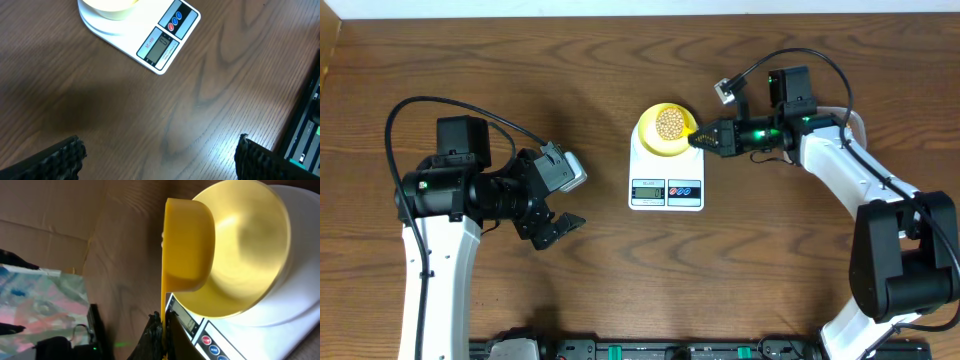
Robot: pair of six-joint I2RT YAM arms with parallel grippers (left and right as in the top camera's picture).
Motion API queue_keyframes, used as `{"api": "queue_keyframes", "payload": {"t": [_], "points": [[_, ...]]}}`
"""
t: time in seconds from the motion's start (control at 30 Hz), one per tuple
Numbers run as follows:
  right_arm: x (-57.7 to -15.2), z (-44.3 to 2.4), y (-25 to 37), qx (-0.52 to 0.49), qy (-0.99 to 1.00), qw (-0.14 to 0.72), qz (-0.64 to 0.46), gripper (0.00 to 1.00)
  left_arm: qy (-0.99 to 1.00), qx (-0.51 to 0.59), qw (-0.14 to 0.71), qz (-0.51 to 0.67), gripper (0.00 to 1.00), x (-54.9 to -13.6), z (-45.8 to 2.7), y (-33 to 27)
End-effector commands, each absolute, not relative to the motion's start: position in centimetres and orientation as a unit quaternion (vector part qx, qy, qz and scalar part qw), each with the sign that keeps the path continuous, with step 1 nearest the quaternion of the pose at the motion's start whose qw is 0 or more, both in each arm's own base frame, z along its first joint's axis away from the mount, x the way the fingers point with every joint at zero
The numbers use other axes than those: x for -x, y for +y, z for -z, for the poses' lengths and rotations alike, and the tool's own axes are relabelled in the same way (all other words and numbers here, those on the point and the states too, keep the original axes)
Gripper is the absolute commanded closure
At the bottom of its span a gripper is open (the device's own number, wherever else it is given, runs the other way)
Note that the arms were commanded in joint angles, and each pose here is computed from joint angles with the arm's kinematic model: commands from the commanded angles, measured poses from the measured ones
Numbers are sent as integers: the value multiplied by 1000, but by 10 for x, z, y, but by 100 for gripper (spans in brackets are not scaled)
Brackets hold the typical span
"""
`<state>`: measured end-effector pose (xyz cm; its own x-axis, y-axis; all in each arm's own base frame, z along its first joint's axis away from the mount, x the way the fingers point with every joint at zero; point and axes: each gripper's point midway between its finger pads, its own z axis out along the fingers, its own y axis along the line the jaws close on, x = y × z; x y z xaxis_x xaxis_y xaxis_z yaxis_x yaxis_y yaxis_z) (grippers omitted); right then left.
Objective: Scoop item into bowl and weigh 50g on scale
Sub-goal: 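Carry the filled scoop left over the yellow bowl on the scale, then tilt the scoop with the right gripper to pour chickpeas into the bowl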
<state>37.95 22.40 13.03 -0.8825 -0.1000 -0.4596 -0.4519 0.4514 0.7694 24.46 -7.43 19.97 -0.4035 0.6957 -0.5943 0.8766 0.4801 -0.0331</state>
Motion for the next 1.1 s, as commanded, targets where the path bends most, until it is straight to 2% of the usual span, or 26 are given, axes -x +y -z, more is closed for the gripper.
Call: {"api": "queue_keyframes", "payload": {"t": [0.0,0.47,1.07], "points": [[-382,-122,225,197,836,198,-472,99,817,-487,258,171,2,-242,-197,-74],[-402,-131,226,253,815,273,-444,99,817,-487,258,171,2,-242,-197,-74],[-403,-119,238,314,815,303,-380,99,817,-487,258,171,2,-242,-197,-74]]}}
